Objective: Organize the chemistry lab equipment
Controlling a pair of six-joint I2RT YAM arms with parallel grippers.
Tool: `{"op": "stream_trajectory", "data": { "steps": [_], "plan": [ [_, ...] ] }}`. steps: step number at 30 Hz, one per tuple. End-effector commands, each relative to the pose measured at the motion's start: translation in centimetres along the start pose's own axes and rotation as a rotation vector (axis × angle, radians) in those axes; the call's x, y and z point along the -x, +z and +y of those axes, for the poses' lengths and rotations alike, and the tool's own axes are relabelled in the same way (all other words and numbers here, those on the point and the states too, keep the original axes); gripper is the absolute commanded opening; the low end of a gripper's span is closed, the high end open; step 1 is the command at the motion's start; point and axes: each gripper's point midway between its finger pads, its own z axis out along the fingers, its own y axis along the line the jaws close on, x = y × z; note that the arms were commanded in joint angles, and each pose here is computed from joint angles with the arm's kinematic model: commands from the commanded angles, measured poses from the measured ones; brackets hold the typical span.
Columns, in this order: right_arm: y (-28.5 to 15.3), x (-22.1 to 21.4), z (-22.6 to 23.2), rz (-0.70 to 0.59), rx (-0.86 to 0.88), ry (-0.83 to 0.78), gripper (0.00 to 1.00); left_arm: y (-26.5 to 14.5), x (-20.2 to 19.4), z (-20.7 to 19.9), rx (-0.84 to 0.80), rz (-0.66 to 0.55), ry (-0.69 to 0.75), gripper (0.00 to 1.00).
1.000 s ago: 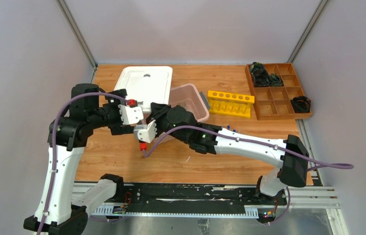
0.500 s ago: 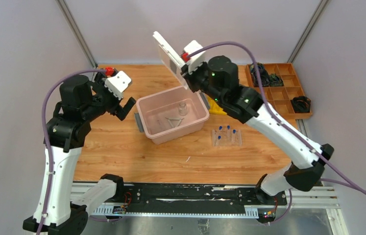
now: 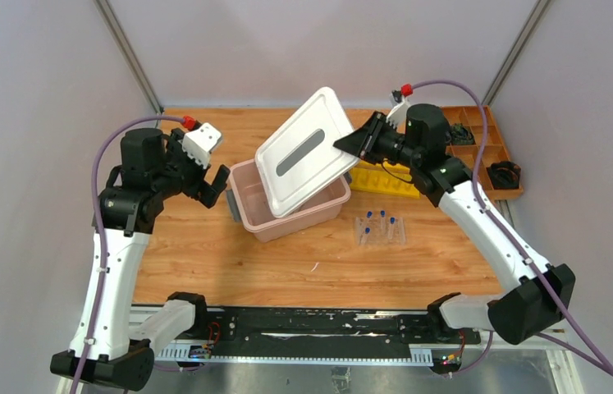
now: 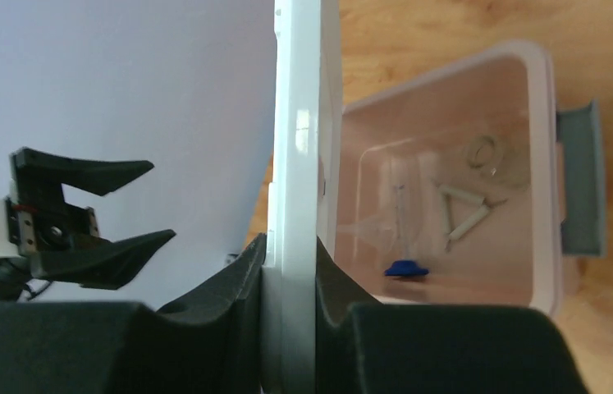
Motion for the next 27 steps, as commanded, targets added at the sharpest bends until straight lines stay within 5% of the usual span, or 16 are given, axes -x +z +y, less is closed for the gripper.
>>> {"op": "stream_trajectory", "data": {
  "steps": [1,16,27],
  "plan": [
    [-0.8,1.4,3.2,-0.005,0.242,0.264,0.0,0.1,-0.4,-0.6,-0.024,-0.014,-0.002,1.0],
    [1.7,-2.6,-0.9,0.048,0.29,0.449,0.0,2.7,-3.4,-1.5,-0.08,0.056,-0.055,1.0],
    [3.5,-5.1,-3.6,0.078,0.227,0.418,0.0,5.6,-7.3,-1.1,-0.054,0.119,-0.014,1.0]
  ]
}}
